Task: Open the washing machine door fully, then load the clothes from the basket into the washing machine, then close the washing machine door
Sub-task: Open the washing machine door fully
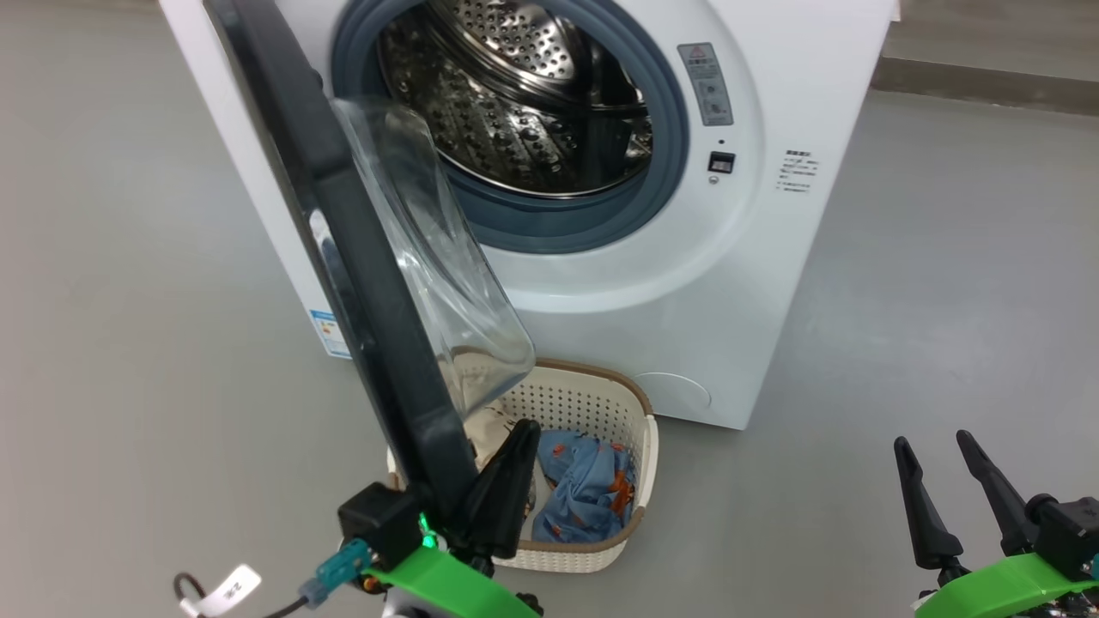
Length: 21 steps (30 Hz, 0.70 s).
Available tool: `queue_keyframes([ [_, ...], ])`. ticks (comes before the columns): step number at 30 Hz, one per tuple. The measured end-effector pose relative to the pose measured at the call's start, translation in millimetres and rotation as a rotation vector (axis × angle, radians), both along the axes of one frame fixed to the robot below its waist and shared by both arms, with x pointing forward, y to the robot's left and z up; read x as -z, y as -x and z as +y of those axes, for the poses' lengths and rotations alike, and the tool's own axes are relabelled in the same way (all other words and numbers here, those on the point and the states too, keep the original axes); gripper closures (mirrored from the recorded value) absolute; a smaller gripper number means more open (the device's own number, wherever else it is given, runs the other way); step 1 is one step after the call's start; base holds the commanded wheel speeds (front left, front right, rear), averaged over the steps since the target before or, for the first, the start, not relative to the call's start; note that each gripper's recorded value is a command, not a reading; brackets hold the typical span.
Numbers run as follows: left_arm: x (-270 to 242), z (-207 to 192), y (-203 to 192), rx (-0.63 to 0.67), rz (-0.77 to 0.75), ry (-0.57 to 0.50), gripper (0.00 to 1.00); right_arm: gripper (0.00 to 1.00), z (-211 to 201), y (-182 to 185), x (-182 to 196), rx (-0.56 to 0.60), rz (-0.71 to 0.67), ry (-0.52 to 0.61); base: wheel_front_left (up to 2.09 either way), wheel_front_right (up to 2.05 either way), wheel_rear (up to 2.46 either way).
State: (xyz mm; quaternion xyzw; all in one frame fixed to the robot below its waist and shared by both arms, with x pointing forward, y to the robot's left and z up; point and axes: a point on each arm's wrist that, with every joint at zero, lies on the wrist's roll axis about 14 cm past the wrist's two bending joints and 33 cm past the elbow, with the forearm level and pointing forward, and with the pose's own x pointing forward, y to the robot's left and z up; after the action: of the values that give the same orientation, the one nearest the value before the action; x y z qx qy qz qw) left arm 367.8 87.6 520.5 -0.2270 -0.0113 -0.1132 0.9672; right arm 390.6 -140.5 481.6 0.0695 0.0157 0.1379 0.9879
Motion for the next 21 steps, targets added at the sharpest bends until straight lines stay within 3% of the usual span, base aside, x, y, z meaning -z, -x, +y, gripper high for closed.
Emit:
queue_keyframes([
  [21, 8.9, 72.9, 30.9, -0.219, 0.027, -0.035, 1.00, 0.00, 46.3, -19.7, 0.3, -0.134, -0.002, 0.009, 0.00, 0.00, 0.00],
])
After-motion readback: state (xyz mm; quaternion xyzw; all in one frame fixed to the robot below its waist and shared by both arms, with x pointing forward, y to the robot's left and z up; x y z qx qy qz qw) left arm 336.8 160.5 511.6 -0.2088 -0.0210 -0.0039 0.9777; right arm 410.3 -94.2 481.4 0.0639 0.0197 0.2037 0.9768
